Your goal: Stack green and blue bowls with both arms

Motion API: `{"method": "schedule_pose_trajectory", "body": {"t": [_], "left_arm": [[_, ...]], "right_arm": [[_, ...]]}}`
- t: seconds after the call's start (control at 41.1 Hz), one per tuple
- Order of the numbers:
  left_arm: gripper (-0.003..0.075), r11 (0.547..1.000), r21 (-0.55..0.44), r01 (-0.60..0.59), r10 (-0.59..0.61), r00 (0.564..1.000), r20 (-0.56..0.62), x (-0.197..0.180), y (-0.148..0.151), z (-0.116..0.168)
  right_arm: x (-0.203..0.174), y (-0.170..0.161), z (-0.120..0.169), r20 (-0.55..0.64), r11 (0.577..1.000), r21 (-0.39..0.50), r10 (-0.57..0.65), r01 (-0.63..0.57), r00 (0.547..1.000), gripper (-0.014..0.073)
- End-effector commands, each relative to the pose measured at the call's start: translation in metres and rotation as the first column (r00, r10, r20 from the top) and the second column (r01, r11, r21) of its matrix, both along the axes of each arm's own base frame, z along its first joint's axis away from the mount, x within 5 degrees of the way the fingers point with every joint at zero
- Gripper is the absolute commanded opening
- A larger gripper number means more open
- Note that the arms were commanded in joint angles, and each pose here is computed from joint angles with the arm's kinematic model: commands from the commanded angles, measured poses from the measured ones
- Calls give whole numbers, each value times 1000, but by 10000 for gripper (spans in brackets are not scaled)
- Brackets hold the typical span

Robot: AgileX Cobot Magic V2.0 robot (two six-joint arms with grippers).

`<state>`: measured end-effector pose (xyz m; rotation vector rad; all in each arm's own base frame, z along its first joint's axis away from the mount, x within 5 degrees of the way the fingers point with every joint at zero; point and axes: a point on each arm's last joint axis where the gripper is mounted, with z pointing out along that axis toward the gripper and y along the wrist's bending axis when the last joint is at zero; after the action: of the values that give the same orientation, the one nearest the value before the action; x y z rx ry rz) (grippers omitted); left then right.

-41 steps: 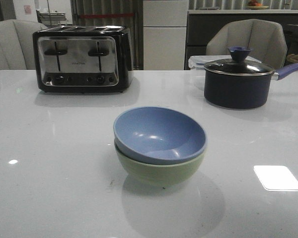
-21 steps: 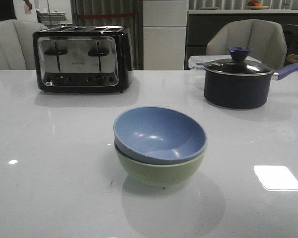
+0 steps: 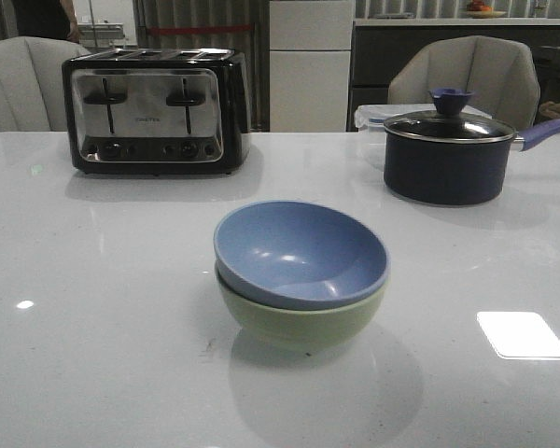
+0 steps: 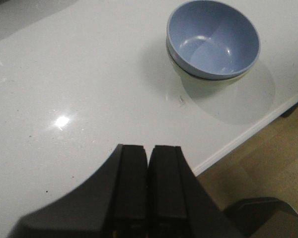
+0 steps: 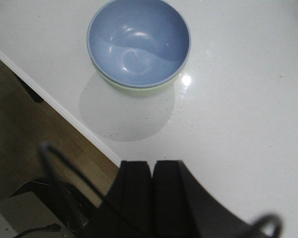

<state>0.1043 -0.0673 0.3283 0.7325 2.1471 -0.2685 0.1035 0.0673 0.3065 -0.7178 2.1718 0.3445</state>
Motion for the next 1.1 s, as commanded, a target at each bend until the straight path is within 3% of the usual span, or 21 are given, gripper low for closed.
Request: {"method": "schedule_pose_trajectory", "body": {"t": [0.0, 0.146, 0.292, 0.56, 0.779, 1.072], "left_arm": [[93, 992, -105, -63, 78, 987, 142, -6, 12, 17], [93, 960, -205, -193, 248, 922, 297, -21, 37, 3], [93, 912, -305, -273, 391, 803, 450, -39, 53, -28], [93, 869, -381, -317, 489, 669, 559, -52, 62, -93], [93, 842, -438, -314, 531, 621, 577, -50, 63, -115], [93, 843, -434, -317, 530, 627, 571, -50, 63, -115]], "right_arm": [[3, 1, 13, 77, 999, 38, -4, 1, 997, 28], [3, 1, 13, 77, 999, 38, -4, 1, 997, 28], [3, 1, 13, 77, 999, 38, -4, 1, 997, 28], [3, 1, 13, 77, 999, 38, -4, 1, 997, 28], [3, 1, 13, 77, 999, 38, -4, 1, 997, 28], [3, 1, 13, 77, 999, 38, -4, 1, 997, 28]]}}
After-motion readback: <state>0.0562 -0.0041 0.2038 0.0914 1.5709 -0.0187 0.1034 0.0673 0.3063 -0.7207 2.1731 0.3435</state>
